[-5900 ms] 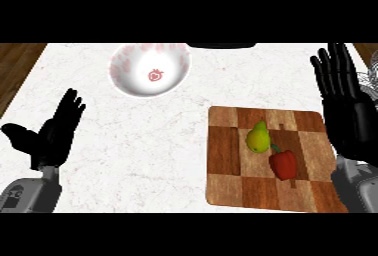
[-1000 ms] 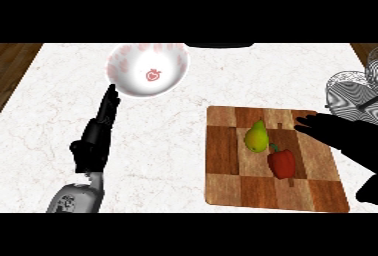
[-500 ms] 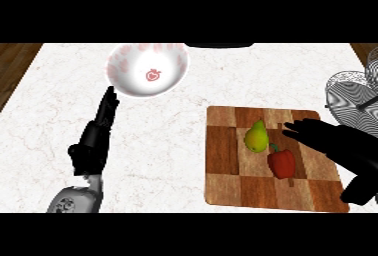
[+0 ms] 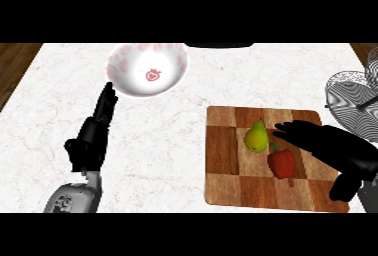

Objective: Pick the bell pepper from the cutting board and place it in the tiered basket

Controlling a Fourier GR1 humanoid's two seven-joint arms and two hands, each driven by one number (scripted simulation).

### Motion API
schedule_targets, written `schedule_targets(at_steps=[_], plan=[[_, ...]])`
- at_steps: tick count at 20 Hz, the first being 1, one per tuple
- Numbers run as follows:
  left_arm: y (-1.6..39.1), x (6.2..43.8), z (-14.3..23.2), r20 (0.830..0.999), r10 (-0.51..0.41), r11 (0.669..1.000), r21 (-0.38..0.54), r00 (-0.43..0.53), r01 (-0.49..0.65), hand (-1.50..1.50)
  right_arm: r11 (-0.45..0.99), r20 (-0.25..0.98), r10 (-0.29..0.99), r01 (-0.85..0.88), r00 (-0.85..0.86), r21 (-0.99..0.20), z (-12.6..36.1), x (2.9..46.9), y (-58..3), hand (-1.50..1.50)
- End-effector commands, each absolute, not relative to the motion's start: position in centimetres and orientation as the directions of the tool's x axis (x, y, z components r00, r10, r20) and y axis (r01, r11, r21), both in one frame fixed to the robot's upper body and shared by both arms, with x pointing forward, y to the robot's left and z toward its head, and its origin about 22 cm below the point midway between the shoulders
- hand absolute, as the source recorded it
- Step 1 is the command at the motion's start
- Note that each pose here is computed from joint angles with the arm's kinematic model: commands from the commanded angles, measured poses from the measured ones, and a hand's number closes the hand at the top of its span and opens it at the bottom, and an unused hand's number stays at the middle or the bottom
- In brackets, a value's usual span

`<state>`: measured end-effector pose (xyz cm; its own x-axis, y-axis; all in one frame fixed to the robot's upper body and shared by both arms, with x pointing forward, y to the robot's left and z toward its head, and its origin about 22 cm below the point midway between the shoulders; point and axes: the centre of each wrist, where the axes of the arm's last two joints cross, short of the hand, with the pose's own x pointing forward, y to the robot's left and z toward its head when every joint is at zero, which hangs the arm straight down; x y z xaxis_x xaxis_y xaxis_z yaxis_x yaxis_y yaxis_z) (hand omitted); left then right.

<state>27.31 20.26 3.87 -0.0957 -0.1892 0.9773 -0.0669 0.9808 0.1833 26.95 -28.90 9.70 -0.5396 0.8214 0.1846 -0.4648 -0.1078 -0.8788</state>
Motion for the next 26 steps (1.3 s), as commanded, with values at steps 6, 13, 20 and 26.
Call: schedule_targets(at_steps=[6, 13, 20, 26], plan=[[17.7, 27.3, 2.0, 0.977, -0.192, 0.98, 0.186, -0.091, -0.071, 0.0, -0.133, 0.189, 0.813, -0.493, -0.55, -0.86, 6.9, 27.3, -28.1, -1.5], [21.0, 26.9, 3.1, 0.975, -0.204, 0.978, 0.199, -0.092, -0.062, 0.0, -0.099, 0.216, 0.826, -0.512, -0.52, -0.853, 6.7, 27.7, -26.6, -1.5], [21.2, 26.7, 2.9, 0.977, -0.185, 0.982, 0.181, -0.105, -0.047, 0.0, -0.084, 0.239, 0.822, -0.525, -0.518, -0.847, 6.9, 28.3, -25.4, -1.5], [20.7, 27.9, 3.5, 0.979, -0.184, 0.982, 0.178, -0.089, -0.067, 0.0, -0.031, 0.278, 0.818, -0.522, -0.504, -0.853, 2.1, 27.0, -25.8, -1.5]])
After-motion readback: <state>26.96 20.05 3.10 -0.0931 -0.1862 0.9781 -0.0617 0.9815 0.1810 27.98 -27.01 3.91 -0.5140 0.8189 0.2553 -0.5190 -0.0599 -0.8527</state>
